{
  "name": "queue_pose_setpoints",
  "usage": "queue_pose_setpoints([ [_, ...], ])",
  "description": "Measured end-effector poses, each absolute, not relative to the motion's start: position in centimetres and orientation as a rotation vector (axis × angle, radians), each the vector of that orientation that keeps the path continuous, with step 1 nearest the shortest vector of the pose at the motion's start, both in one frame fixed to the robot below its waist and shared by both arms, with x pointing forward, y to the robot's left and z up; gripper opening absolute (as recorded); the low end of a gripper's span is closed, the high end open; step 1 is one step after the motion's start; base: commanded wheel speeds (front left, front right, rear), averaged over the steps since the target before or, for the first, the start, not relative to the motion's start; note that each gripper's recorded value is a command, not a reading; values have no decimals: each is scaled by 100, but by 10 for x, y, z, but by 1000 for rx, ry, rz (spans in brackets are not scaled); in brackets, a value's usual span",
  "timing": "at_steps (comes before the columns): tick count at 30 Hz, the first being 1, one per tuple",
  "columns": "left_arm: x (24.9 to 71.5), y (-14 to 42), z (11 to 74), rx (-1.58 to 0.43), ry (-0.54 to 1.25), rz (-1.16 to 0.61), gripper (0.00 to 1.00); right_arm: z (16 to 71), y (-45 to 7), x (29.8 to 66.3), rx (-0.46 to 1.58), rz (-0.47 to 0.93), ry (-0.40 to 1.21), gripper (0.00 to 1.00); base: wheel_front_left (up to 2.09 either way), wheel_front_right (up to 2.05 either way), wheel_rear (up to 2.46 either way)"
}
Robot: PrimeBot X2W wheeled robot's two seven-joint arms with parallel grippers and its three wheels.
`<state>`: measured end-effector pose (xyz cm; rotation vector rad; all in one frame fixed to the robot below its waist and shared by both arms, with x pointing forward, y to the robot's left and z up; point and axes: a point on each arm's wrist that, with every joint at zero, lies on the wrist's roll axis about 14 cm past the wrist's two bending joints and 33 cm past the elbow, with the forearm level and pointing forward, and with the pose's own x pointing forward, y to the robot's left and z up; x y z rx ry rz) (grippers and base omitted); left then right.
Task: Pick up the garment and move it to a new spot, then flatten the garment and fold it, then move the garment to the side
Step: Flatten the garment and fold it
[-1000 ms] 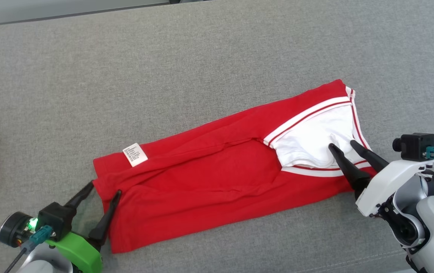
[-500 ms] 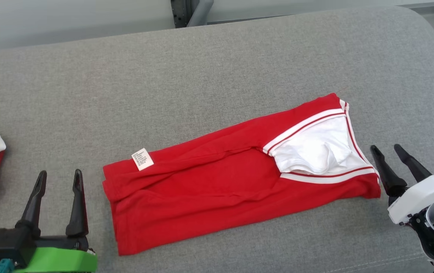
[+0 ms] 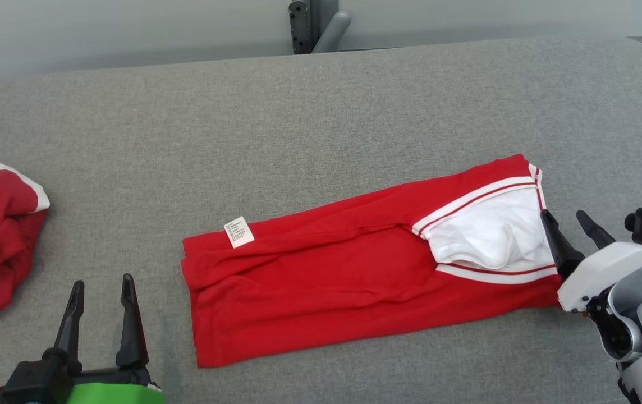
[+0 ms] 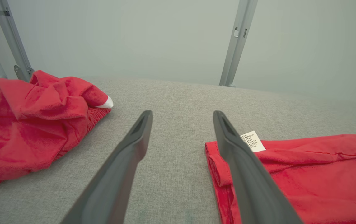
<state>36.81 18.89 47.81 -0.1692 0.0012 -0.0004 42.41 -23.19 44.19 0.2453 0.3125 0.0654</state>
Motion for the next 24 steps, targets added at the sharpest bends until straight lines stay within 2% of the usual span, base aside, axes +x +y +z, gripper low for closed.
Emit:
queue_pose_setpoints([
  [5,376,191,472,-174,12,4,100,425,-220,444,233,85,389,100,0,0,0],
  [11,381,195,465,-178,26,17,100,395,-215,450,211,85,493,100,0,0,0],
  [24,389,198,457,-180,43,22,100,373,-220,454,203,79,566,100,0,0,0],
])
